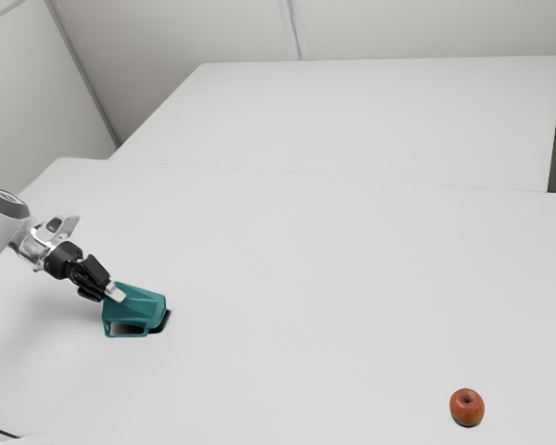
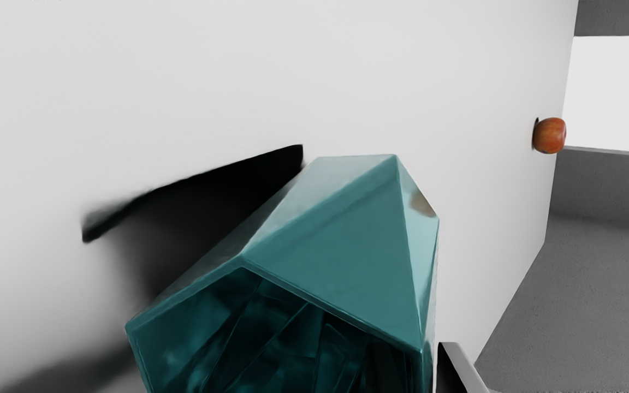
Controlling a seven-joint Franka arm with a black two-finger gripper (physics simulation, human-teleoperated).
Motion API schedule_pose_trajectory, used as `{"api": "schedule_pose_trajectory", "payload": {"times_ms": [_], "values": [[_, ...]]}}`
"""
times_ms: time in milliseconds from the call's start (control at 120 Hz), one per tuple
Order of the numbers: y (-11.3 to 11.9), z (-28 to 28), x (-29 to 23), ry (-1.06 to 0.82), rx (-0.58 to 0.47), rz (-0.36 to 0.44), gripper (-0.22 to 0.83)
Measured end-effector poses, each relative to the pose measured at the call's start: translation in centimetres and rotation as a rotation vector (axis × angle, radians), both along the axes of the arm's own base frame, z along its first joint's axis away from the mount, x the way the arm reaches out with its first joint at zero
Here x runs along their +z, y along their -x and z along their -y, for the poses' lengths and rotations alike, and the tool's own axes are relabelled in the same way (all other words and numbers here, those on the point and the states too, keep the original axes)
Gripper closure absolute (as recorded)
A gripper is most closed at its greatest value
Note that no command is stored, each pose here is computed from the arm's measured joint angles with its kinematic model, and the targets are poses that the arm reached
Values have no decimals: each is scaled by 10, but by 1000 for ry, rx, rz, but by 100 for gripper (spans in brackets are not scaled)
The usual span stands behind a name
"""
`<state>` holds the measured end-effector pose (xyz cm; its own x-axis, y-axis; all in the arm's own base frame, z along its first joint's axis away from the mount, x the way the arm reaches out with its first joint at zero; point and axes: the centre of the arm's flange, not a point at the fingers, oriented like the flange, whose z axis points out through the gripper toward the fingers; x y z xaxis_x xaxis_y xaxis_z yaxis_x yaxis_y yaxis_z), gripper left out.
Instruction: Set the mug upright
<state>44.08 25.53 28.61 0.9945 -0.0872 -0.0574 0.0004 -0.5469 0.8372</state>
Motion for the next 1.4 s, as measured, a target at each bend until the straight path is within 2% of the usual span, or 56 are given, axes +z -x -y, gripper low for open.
{"api": "schedule_pose_trajectory", "payload": {"times_ms": [275, 575, 708, 950, 1208, 1400], "values": [[-5, 2, 12, -15, -15, 52, 76], [-17, 37, 65, -187, -109, 183, 78], [-24, 69, 96, -351, -204, 247, 79], [-36, 137, 110, -615, -352, 294, 79], [-46, 208, 111, -808, -424, 327, 79], [-49, 238, 102, -867, -392, 328, 79]]}}
